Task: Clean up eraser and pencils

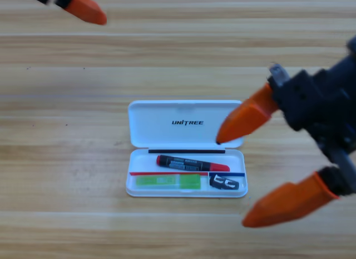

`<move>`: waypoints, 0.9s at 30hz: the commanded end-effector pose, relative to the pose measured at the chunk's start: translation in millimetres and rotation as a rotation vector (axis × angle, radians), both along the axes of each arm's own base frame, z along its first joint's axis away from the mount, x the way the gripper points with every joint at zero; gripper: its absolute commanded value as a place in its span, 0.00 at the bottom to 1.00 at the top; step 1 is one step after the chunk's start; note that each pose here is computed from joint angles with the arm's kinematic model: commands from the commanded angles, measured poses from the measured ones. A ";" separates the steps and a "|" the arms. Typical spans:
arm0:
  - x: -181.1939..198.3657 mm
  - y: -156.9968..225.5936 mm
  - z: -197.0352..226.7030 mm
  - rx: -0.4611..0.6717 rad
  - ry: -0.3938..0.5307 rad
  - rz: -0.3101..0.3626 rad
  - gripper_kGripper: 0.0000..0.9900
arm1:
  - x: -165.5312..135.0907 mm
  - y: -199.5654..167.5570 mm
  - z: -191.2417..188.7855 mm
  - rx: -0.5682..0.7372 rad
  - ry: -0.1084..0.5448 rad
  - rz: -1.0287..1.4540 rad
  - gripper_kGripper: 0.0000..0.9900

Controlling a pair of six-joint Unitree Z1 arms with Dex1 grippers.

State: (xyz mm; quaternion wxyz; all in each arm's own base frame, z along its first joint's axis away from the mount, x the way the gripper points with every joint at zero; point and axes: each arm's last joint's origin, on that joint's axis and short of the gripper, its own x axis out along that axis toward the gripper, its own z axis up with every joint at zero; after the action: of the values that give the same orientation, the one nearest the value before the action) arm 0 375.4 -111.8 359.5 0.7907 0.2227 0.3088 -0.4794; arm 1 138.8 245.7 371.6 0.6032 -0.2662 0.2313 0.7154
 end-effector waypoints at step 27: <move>74.7 -60.3 -193.6 -0.065 0.378 -0.226 0.00 | -6.8 -22.6 10.8 0.062 -0.015 -0.030 0.93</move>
State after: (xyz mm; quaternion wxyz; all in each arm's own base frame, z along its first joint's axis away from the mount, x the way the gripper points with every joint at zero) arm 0 453.7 -154.0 198.9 0.6989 0.1583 0.3794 -0.5852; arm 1 127.6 229.3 385.5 0.6111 -0.2590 0.2086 0.7183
